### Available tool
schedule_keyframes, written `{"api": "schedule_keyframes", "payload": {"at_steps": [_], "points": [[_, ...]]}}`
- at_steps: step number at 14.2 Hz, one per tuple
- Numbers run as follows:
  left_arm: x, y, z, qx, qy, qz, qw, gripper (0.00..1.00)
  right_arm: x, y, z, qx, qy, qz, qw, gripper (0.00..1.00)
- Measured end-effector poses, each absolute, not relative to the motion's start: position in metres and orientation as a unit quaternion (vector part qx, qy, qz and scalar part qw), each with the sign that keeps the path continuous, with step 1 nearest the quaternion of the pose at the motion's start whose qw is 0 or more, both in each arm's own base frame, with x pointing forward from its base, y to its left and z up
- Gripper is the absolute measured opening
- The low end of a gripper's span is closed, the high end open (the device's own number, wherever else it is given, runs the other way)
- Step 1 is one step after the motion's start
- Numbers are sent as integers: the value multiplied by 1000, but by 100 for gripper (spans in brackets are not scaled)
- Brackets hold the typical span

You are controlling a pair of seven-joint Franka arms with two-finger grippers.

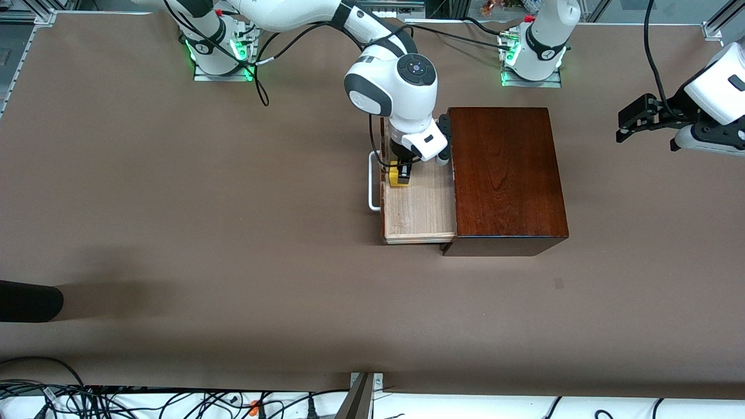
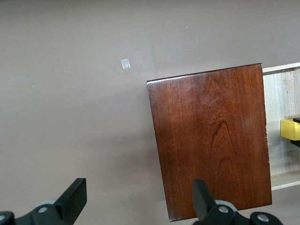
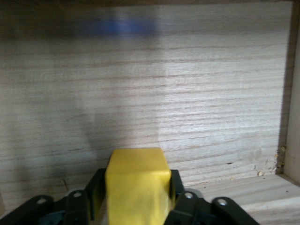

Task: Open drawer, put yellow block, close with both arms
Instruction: 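Lower the yellow cube into the drawer and open the right gripper, then withdraw the right gripper while the left gripper reaches the drawer handle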

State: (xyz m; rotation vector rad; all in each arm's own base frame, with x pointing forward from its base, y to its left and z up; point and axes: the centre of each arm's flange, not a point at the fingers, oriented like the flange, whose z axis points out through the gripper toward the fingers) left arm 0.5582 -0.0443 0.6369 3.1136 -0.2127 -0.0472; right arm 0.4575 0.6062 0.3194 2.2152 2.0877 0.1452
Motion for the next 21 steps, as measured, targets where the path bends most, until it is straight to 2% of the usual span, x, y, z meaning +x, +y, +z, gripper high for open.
{"api": "schedule_keyframes", "payload": {"at_steps": [3,4,7,10,14,18,21], "points": [[558,-44,637,998,-68,-15,10,100,459,606,321,722,689,50,47,98],[558,-44,637,998,-68,-15,10,100,460,606,323,722,688,52,46,100],[558,-44,637,998,-68,-15,10,100,472,603,355,735,674,65,37,100],[558,-45,637,997,-68,-15,10,100,501,569,429,761,643,70,43,100],[557,-58,641,997,-81,-9,10,100,569,465,508,818,568,77,38,100],[549,-136,637,989,-150,-10,13,100,643,341,545,872,476,109,12,100],[540,-213,618,975,-219,-22,19,100,668,257,573,904,409,123,-37,100]]}}
